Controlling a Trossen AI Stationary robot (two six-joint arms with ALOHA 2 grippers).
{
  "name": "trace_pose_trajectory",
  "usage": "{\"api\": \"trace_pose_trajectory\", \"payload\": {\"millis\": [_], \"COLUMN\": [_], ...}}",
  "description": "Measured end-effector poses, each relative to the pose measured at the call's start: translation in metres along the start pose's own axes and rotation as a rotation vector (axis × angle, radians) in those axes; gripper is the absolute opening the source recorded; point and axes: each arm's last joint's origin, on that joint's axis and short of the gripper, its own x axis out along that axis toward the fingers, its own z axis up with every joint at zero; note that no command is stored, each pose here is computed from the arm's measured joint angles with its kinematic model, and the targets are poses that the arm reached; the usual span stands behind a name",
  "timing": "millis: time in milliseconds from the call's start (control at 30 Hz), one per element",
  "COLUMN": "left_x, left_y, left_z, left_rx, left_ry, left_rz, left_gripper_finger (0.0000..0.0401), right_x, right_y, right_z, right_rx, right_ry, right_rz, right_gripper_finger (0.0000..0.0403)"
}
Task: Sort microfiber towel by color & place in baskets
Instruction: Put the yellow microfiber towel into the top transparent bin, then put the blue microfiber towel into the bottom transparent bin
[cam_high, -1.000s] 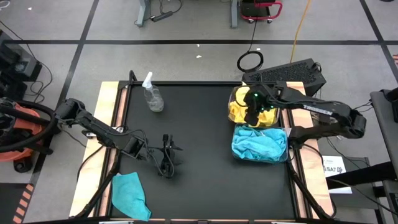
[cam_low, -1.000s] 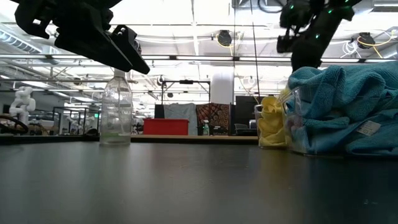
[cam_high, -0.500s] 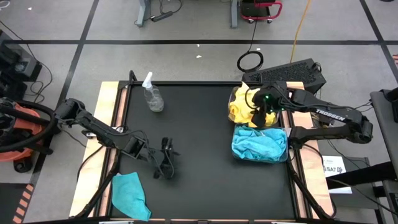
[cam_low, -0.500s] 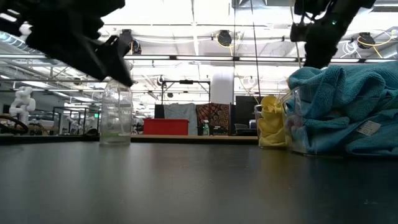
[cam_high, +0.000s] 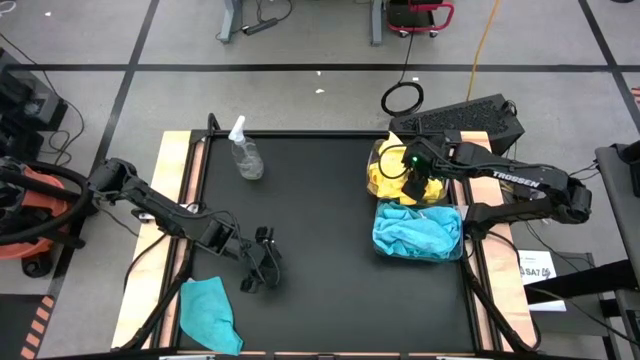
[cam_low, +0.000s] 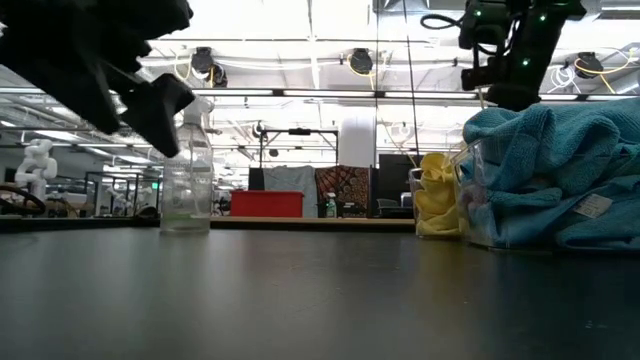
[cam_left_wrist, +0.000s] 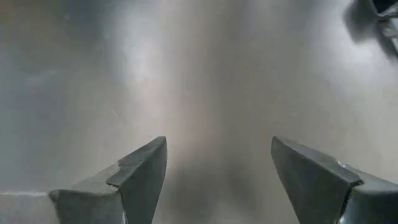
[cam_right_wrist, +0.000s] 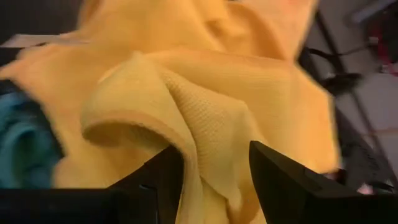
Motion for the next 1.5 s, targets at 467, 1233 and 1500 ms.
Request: {"api": "trace_pose_trajectory", "payload": {"millis": [467,1233,1500], "left_x": [-0.007,-0.034,-0.022], "left_y": [-0.026,-0.106,-0.121], "left_z": [-0.032,-0.078,-0.097], "left_rx": [-0.133,-0.449,-0.325], "left_ry": [0.332,0.543,0.502], "left_rz": [-0.17,-0.203,-0.095], "left_gripper_finger": [0.0295,0.0265,0.0265], "right_x": [-0.018,-0.066,-0.066], "right_y": [0.002,-0.014,-0.014], "right_z": [-0.009,-0.028,-0.027], "right_rx": [-0.022,0.041,0.032], "right_ry": [-0.071,-0.409,-0.417], "right_rz": [0.275,0.31,0.308], "right_gripper_finger": [0.025,0.0341,0.0341]}}
